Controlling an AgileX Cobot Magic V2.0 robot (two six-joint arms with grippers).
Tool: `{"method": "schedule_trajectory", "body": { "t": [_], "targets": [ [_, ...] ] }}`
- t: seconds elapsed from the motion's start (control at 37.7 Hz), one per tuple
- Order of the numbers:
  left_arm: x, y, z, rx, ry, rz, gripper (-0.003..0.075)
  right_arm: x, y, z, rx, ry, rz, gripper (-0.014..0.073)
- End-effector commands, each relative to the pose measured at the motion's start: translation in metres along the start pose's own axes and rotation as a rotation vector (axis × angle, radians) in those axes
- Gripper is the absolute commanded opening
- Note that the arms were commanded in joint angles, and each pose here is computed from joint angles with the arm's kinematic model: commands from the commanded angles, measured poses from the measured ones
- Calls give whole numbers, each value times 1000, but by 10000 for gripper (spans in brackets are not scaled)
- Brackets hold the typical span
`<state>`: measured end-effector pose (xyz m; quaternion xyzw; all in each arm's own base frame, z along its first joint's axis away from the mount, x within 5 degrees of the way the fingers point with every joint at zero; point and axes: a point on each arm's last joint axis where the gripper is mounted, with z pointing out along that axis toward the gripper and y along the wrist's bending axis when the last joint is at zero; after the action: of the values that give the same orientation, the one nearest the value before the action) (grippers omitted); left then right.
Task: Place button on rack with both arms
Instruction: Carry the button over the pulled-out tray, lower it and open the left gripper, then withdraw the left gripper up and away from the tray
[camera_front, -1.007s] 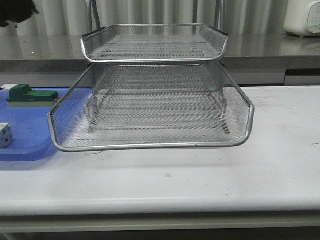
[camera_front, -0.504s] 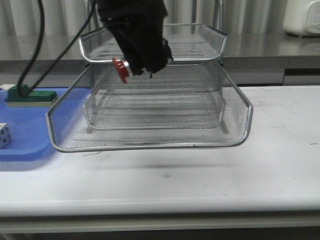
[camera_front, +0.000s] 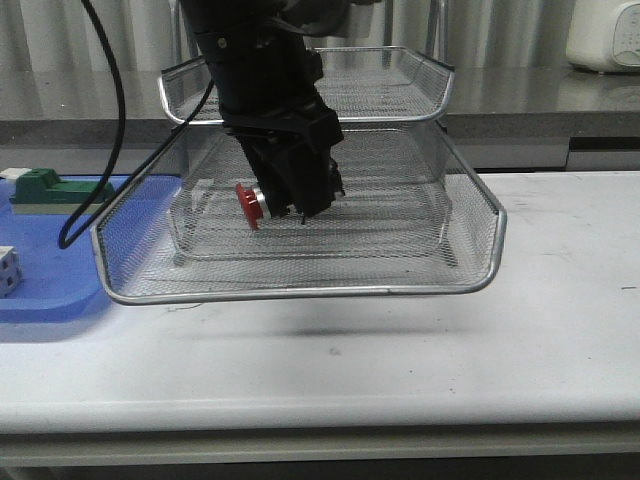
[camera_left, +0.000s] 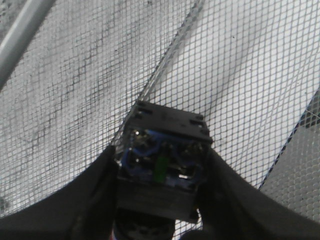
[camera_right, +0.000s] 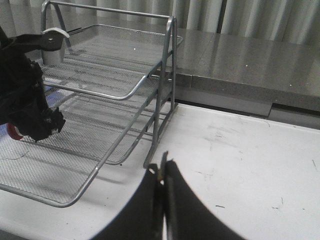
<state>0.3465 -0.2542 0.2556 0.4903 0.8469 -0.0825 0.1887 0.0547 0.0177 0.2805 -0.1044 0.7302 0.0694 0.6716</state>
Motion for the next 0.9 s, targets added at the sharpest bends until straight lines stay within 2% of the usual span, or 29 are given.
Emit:
{"method": "schedule_trajectory", "body": {
  "t": [0.0,0.13,0.21,0.37,0.53,0.61,0.72,0.87],
  "targets": [
    [-12,-2,-27,-36,-105,8,291,-14,-3,-1,26,-85,5,-109],
    [-12,-2,-27,-38,-108,8,440,-14,-3,-1,26,-85,5,-109],
    [-12,-2,-27,-38,-108,8,502,-14,-3,-1,26,-85,5,-109],
    [-15,-3,-37,-18,-81,15,517,-14,-3,-1,26,-85,5,-109],
    [-18,-8,-65,36,-5,32,510,-14,-3,-1,26,-85,5,-109],
    [-17,-9,-73,52,28,21,476,-14,-3,-1,26,-85,5,-109],
    [-18,-11,-86,40,1,2,377,-14,-3,-1,26,-85,5,-109],
    [-14,-15,-106,19,-30,-17,129,-14,-3,-1,26,-85,5,-109]
  ]
}}
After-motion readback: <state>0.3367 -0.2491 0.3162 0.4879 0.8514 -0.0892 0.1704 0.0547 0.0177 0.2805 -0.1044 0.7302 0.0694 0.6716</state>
